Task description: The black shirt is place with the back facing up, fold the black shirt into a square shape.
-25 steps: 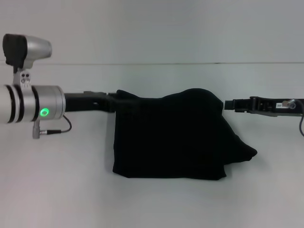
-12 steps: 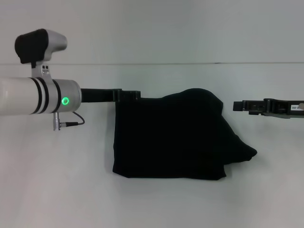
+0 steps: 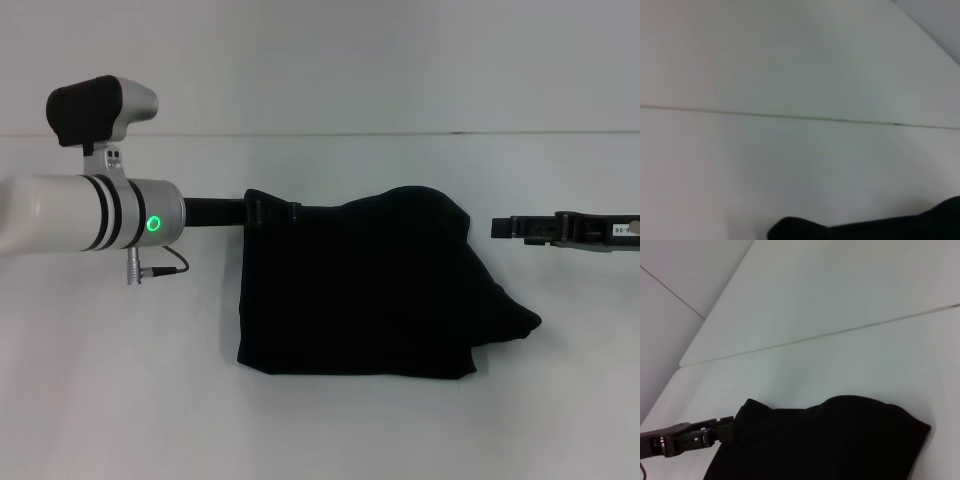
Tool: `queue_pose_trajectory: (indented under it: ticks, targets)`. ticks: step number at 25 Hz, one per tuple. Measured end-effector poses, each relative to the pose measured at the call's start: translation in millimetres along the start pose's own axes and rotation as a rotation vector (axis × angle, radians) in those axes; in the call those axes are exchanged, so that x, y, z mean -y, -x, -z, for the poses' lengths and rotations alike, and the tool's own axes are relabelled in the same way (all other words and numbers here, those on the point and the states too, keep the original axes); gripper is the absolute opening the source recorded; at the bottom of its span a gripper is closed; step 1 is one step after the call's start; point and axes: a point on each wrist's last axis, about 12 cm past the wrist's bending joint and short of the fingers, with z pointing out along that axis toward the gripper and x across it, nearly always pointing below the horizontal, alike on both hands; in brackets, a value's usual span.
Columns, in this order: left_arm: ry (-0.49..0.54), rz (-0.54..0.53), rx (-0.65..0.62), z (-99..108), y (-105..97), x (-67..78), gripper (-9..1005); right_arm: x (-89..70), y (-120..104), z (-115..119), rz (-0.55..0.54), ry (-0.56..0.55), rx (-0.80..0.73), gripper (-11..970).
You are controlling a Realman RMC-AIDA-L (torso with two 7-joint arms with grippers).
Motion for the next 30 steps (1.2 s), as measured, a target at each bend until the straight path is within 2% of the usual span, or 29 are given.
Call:
queue_pose_trajectory:
  ticks: [10, 13, 24, 30]
  targets:
    - [-0.03, 0.004, -0.013, -2.2, -2.3, 5.9, 949, 1.8, -1.4, 0.6, 0.007, -0.008, 0.001, 807]
    - [-0.024, 0.006, -0.01, -2.4, -3.4, 5.2, 843, 2.0, -1.4, 0.7, 0.015, -0.01, 0.002, 807]
    - [-0.013, 0.025, 0.017, 0.7, -3.7, -0.2, 620, 1.4, -6.7, 3.7, 0.026, 0.018, -0.026, 806]
    - [-0.011, 0.03, 0.018, 0.8, -3.6, -0.6, 344, 1.3, -19.3, 12.7, -0.003, 0.066, -0.105, 806]
